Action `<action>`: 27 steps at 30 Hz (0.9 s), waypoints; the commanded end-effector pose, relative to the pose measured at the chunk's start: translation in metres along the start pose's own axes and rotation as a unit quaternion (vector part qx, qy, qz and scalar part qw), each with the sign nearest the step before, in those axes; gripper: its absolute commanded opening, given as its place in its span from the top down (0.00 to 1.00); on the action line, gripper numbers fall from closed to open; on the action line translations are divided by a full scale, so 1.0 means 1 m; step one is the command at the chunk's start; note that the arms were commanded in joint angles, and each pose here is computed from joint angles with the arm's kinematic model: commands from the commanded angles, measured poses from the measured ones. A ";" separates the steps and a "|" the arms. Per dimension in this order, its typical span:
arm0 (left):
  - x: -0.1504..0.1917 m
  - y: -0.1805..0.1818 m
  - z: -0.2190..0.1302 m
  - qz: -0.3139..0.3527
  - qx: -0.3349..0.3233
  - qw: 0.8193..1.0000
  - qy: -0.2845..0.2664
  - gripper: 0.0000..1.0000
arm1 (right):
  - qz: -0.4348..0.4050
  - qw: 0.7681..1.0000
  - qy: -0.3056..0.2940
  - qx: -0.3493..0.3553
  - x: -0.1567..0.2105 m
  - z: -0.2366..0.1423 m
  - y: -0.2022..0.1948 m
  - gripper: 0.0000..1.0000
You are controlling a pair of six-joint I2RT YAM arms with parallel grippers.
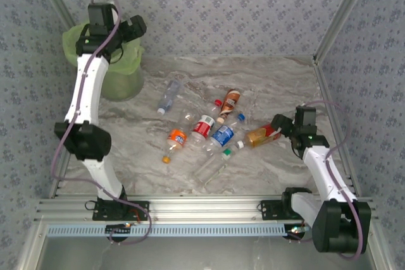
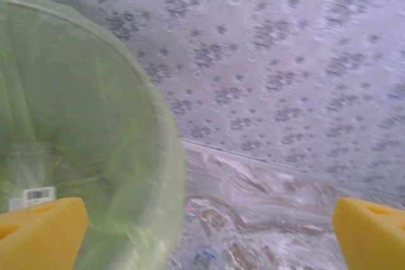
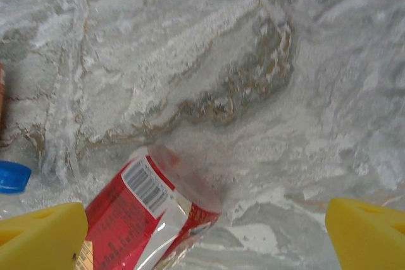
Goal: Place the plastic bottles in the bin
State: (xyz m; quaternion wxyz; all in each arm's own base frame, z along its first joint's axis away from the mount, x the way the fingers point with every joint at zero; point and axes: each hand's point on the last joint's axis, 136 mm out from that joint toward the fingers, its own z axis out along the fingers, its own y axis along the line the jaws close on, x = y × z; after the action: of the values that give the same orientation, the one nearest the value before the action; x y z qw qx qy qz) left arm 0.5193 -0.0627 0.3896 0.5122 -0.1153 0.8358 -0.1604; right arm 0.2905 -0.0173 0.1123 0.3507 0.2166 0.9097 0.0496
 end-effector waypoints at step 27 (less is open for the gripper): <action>0.144 -0.020 -0.151 -0.016 0.200 0.979 -0.020 0.01 | 0.261 0.946 0.155 0.115 0.043 0.049 0.030 0.01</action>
State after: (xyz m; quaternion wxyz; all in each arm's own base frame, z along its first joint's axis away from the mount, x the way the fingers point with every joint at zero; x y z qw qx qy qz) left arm 0.3266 -0.1098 0.3401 0.5242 -0.0487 0.7800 -0.3384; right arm 0.3003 0.0284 0.0545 0.1497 0.4416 0.8813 0.0770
